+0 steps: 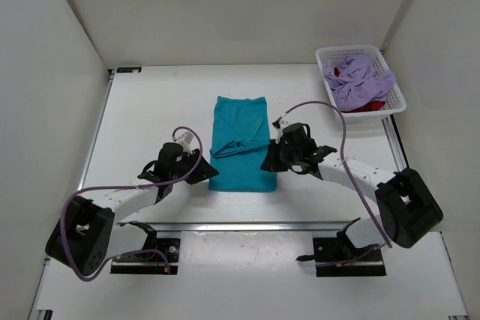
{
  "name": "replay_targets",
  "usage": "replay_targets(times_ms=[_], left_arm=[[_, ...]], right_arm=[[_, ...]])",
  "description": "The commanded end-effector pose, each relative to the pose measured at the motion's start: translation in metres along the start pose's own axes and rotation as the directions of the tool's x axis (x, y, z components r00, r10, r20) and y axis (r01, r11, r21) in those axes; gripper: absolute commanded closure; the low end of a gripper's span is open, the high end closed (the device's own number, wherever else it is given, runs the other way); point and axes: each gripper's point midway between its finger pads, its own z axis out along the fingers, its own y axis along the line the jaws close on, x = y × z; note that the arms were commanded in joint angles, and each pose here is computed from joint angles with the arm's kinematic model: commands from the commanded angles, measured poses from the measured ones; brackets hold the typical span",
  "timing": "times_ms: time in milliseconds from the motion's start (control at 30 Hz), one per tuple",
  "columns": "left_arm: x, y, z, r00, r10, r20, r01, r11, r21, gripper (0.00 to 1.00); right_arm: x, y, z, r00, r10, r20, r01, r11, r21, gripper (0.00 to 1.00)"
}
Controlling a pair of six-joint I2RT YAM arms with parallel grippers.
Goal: Fold and stack the t-shirts
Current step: Fold the folded rectangular tshirt in 1/3 of the way
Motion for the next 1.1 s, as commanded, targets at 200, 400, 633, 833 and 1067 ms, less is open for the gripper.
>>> replay_targets(times_ms=[200,400,633,833,1067], left_arm=[[0.012,-0.01,-0.001,0.999,0.037,-0.016,-0.036,0.999,0.027,0.56],[0.018,0.02,-0.001,1.0,0.011,-0.004,-0.011,0.999,-0.032,0.55],[0.026,0.034,-0.004,1.0,-0.001,-0.03,-0.001,0.998,-0.058,0.55],[0.015,0.026,-0.012,1.0,0.011,0.005,-0.011,0.999,-0.045,0.53],[0.011,0.046,-0.027,0.999,0.03,0.028,-0.027,0.994,-0.108,0.48]], right_arm=[[-0.049,0.057,0.06,0.993,-0.113,0.034,0.116,0.986,-0.121,1.0],[-0.067,0.052,0.101,0.995,-0.096,0.011,0.096,0.989,-0.11,1.0],[-0.131,0.032,0.123,0.99,0.002,0.143,0.009,0.997,-0.08,1.0],[-0.175,0.047,0.111,0.976,0.064,0.209,-0.025,0.983,-0.184,1.0],[-0.109,0.037,0.057,0.981,0.033,0.192,-0.006,0.99,-0.14,0.98]])
